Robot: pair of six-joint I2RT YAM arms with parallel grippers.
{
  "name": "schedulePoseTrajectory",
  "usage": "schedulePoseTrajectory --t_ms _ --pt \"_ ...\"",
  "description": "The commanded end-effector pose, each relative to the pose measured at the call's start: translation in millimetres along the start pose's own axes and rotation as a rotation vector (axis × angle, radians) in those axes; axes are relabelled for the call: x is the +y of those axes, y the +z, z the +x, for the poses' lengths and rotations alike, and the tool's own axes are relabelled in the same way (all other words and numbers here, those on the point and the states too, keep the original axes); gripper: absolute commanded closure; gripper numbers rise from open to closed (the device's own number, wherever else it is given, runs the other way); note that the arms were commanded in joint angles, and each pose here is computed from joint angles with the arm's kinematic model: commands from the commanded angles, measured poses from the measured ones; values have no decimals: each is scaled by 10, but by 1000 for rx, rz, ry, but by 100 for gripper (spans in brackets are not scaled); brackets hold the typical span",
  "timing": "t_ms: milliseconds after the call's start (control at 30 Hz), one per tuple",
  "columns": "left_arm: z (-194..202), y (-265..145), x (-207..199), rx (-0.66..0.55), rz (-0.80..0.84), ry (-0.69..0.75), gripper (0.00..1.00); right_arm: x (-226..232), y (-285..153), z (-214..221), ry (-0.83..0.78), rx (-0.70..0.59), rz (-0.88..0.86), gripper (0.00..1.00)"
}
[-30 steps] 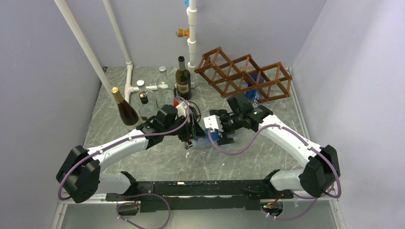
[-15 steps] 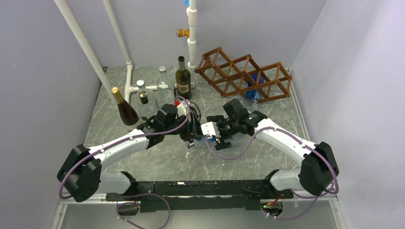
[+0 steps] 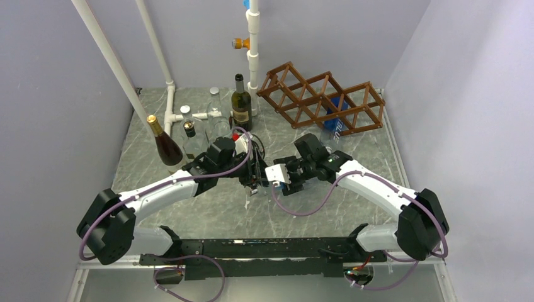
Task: Take the wine bottle off the wine rack
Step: Pick up the wine bottle from the wine rack.
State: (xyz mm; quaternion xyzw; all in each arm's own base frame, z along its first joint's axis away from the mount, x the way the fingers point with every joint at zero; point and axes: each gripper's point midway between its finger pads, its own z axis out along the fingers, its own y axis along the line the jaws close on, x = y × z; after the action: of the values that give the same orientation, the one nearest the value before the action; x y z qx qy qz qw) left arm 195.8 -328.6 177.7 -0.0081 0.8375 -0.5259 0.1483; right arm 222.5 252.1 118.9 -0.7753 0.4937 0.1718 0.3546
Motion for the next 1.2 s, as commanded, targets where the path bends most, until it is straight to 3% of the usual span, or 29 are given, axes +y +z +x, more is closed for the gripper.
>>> schedulePoseTrajectory --t_ms 0,100,200,333,533,633,867,1167 --pt "-288 -143 -836 -105 280 154 91 -33 -84 -170 -6 -63 19 83" --pt "-302 -169 -880 -121 309 165 65 25 -92 -205 0 -87 0 98" --pt "-320 -198 -911 -137 320 178 40 58 -114 -238 10 -109 -10 100" --pt "-340 -231 -933 -158 328 204 23 86 -160 -305 20 -143 -23 100" --pt "-375 -273 -964 -192 332 250 6 116 -201 -369 24 -178 -33 100" --pt "-421 -315 -994 -225 322 287 1 134 -225 -399 26 -193 -39 100" --pt "-646 -540 -1044 -378 237 419 0 145 -340 -496 61 -265 -42 100" --pt "-788 -950 -1239 -575 245 603 0 109 -537 -584 145 -378 -33 100"
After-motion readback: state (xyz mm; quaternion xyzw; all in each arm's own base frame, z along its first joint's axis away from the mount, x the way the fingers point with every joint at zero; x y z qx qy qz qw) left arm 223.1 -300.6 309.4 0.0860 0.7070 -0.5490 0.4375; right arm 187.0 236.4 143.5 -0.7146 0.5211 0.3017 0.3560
